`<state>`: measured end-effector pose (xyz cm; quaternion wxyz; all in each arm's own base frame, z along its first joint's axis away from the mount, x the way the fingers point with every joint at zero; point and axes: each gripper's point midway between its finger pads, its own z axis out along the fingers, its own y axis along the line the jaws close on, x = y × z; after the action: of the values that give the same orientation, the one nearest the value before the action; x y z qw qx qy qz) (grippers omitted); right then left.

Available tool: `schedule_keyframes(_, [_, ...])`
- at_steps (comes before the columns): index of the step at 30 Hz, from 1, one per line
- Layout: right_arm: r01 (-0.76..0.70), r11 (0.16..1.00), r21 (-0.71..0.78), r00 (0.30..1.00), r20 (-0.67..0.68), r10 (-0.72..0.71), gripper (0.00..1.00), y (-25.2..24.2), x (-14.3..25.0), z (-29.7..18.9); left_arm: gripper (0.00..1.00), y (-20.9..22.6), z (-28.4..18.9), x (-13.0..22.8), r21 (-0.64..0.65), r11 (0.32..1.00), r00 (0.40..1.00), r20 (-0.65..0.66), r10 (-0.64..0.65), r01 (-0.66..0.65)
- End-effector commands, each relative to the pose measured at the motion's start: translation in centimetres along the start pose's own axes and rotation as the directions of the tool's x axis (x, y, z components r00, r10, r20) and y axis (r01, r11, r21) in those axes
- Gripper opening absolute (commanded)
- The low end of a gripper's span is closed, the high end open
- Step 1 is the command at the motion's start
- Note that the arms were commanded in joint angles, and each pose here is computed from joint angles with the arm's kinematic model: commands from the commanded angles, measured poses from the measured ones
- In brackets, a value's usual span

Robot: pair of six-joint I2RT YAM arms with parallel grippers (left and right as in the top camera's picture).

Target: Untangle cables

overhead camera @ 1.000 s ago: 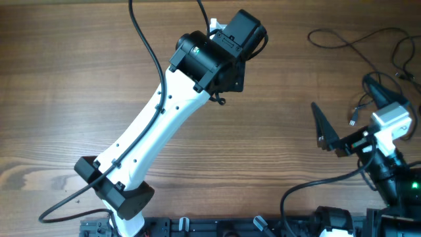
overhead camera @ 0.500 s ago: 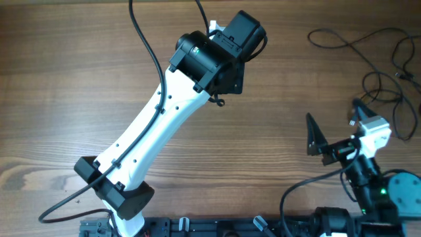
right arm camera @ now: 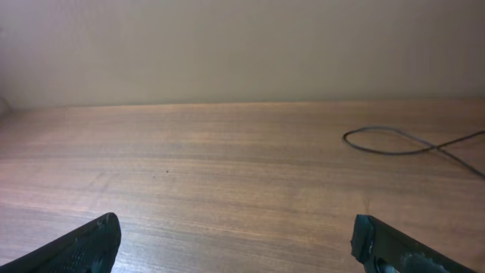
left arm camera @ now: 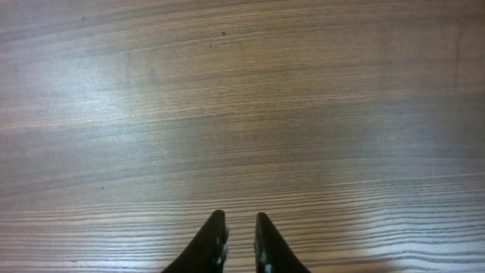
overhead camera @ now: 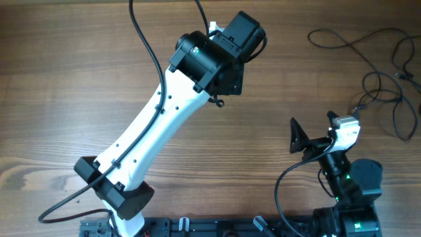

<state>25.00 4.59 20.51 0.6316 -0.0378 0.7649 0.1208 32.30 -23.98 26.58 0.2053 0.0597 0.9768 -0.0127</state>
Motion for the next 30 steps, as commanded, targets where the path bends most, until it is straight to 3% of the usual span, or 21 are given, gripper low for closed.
schedule_keyframes(1, [-0.017, 0.998, 0.068, 0.999, 0.029, 0.015, 1.00, -1.1, -0.4, -0.2, 0.29, 0.1, -1.4, 0.1, 0.022, 1.000, 1.000, 0.021, 0.003, -0.004])
schedule_keyframes(5, [-0.021, 0.994, 0.106, 0.999, -0.041, 0.026, 1.00, -1.7, 1.3, -0.3, 0.37, 0.3, -1.4, 0.3, 0.016, 1.000, 1.000, 0.012, 0.006, -0.006])
schedule_keyframes(12, [-0.054, 0.952, 0.300, 0.984, -0.146, 0.102, 1.00, -5.0, 4.6, -1.3, 0.38, 0.3, -1.4, 0.4, 0.014, 1.000, 1.000, 0.009, 0.007, -0.007])
schedule_keyframes(16, [-0.025, 0.934, 0.358, 0.960, -0.253, 0.122, 1.00, -5.9, 7.4, -2.2, 0.55, 0.3, -1.4, 0.4, 0.014, 1.000, 1.000, 0.009, 0.007, -0.007])
schedule_keyframes(20, [0.024, 0.913, 0.406, 0.928, -0.349, 0.131, 1.00, -6.8, 9.7, -3.5, 0.62, 0.3, -1.4, 0.4, 0.014, 1.000, 1.000, 0.009, 0.007, -0.007])
schedule_keyframes(23, [0.063, 0.895, 0.441, 0.895, -0.422, 0.145, 1.00, -7.4, 11.5, -4.7, 0.85, 0.3, -1.4, 0.4, 0.014, 1.000, 1.000, 0.009, 0.007, -0.007])
schedule_keyframes(26, [0.072, 0.893, 0.444, 0.884, -0.443, 0.149, 1.00, -7.5, 12.0, -5.0, 0.88, 0.3, -1.4, 0.4, 0.014, 1.000, 1.000, 0.009, 0.007, -0.007])
schedule_keyframes(27, [0.075, 0.893, 0.444, 0.879, -0.453, 0.151, 1.00, -7.5, 12.2, -5.1, 0.98, 0.3, -1.4, 0.4, 0.014, 1.000, 1.000, 0.009, 0.007, -0.007])
schedule_keyframes(30, [0.080, 0.892, 0.444, 0.869, -0.469, 0.156, 1.00, -7.4, 12.6, -5.4, 1.00, 0.3, -1.4, 0.4, 0.014, 1.000, 1.000, 0.009, 0.007, -0.007])
